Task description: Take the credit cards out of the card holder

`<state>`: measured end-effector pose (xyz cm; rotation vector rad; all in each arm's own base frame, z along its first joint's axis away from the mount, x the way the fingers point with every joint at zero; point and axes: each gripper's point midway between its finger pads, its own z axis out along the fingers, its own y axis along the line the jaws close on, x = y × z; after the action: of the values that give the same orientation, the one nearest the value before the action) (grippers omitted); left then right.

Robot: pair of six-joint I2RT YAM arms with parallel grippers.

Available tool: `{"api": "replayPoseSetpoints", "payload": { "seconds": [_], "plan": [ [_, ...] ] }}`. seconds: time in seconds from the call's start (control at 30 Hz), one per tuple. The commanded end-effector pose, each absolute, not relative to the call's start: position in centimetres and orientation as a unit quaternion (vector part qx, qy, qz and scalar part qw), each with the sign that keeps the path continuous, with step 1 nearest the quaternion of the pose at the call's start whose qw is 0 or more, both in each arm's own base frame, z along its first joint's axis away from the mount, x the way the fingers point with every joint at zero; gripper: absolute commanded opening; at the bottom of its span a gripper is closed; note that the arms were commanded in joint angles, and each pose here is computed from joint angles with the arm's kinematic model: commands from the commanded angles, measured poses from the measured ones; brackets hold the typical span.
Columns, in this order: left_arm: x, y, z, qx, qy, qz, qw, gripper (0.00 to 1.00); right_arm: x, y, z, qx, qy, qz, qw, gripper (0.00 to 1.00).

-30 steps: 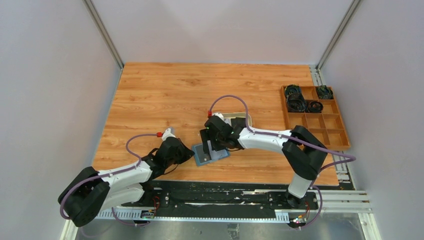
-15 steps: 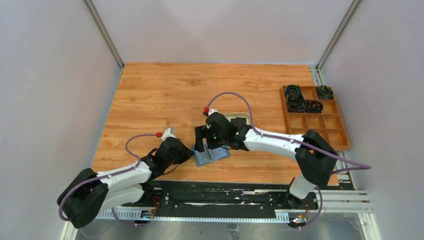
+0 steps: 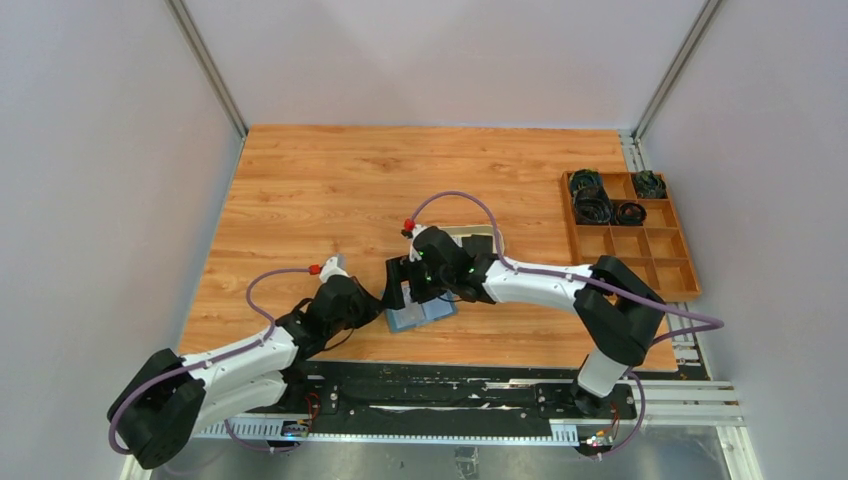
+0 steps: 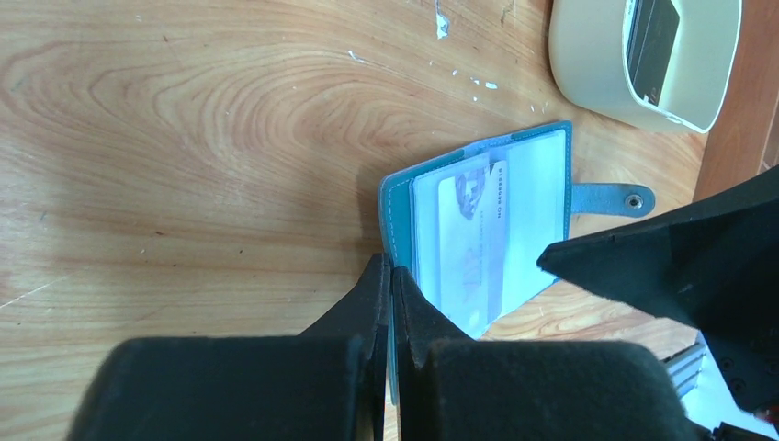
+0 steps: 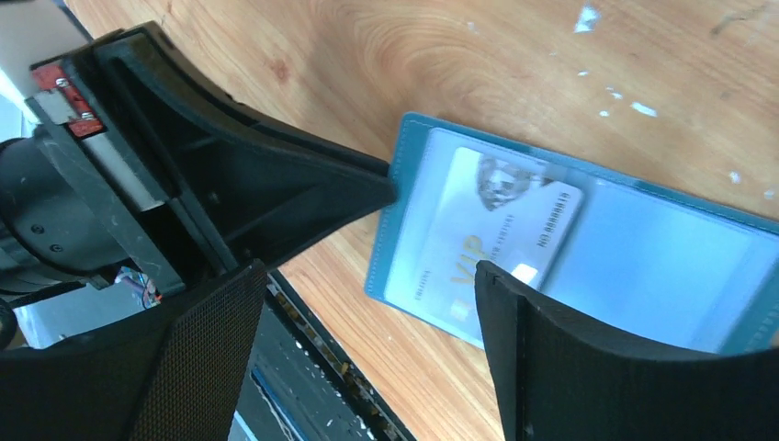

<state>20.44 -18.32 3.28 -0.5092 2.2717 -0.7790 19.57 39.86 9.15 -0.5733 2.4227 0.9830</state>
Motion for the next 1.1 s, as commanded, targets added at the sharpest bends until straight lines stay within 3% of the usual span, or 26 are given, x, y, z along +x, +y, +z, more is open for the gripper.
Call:
{"api": "replayPoseSetpoints", "payload": {
  "seconds": [0.0,0.33,0.83,0.93,1.07],
  "plan": [
    [20.1,-17.4,2.5,-0.19,0.879,-0.273,0.342,0.0,21.6,37.7,9.4,-0.173,0.878,0.38,0.233,0.87],
    [20.0,-16.7,1.1,-0.178,0.897,-0.232,0.333,0.0,21.2,37.3,5.2,-0.17,0.869,0.44,0.151,0.83],
    [19.6,-15.4,-1.8,-0.163,0.922,-0.166,0.31,0.0,19.2,36.9,3.6,-0.147,0.866,0.465,0.109,0.8],
    [19.6,-15.3,-2.0,-0.165,0.922,-0.166,0.309,0.0,18.9,36.6,3.5,-0.136,0.866,0.471,0.103,0.73],
    [19.7,-15.4,-1.8,-0.164,0.921,-0.166,0.312,0.0,19.0,36.5,3.9,-0.127,0.861,0.482,0.101,0.55]
  ]
}}
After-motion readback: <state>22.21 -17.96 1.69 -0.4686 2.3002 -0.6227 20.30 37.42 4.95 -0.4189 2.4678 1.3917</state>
